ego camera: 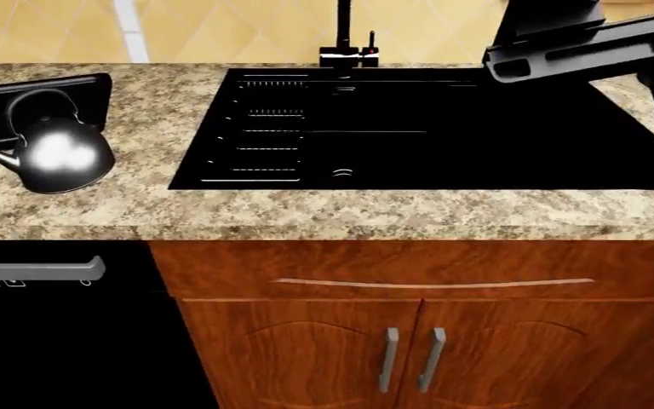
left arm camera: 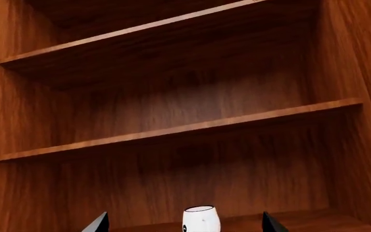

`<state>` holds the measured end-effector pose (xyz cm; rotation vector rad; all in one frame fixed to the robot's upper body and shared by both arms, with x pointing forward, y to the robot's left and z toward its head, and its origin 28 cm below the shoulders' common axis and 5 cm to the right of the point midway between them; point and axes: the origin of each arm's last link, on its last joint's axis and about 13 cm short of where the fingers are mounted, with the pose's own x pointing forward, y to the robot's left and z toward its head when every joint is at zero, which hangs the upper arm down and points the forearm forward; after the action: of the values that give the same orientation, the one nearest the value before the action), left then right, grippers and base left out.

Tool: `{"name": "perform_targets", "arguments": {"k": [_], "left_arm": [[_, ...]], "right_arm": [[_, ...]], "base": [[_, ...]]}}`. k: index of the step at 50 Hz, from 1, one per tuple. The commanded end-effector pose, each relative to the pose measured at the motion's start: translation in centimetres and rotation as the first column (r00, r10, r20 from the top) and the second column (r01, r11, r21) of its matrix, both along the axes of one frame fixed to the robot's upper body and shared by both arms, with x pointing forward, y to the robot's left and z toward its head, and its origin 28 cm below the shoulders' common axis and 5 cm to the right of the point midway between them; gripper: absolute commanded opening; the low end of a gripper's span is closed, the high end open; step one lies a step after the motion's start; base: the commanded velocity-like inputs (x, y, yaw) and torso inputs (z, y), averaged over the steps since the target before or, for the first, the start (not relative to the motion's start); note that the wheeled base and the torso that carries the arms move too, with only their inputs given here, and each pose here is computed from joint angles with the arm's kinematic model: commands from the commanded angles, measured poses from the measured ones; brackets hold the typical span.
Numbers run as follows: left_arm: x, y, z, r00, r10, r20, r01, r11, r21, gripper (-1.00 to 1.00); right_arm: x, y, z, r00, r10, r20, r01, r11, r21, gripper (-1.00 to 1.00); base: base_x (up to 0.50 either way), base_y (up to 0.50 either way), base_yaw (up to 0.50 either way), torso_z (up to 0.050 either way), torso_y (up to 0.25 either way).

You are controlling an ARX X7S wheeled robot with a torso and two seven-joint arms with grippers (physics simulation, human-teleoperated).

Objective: Pick the kettle from the counter and place it on the tray. Then pick the mug from the cabinet and place it on the tray. Then close the cabinet doors.

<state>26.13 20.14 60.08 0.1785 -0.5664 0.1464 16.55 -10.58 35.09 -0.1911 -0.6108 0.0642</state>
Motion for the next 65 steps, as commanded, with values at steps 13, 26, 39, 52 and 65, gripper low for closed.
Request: {"name": "perform_targets", "arguments": {"k": [13,26,39,52,65], "left_arm": [[1.1,0.8,-0.6,0.998,0.020,-0.060,-0.021,1.000,-0.023,1.00],[1.5,1.4,-1.0,0.996,0.025,-0.090,-0.035,0.993,-0.109,1.00],[1.6,1.9,-1.1,0.995,0.041,-0.090,-0.051,0.992,-0.115,1.00],[1.9,2.3,-1.2,0.994,0.054,-0.095,-0.064,0.992,-0.112,1.00],[2.3,3.0,-1.5,0.991,0.080,-0.105,-0.091,0.990,-0.106,1.00]], "right_arm": [[-2.0,-0.4,1.3,0.998,0.005,-0.062,-0.007,0.999,-0.033,1.00],[-1.7,-0.4,0.9,0.997,0.002,-0.074,-0.005,1.000,-0.030,1.00],[-1.4,-0.3,0.5,0.996,0.006,-0.086,-0.008,1.000,-0.030,1.00],[-1.1,-0.2,0.2,0.995,0.009,-0.095,-0.012,0.999,-0.034,1.00],[-0.6,-0.1,-0.4,0.993,0.010,-0.119,-0.014,0.999,-0.032,1.00]], "base": [[0.27,0.00,0.00,0.000,0.000],[0.50,0.00,0.00,0.000,0.000],[0.50,0.00,0.00,0.000,0.001],[0.50,0.00,0.00,0.000,0.001],[0.49,0.00,0.00,0.000,0.002]]}}
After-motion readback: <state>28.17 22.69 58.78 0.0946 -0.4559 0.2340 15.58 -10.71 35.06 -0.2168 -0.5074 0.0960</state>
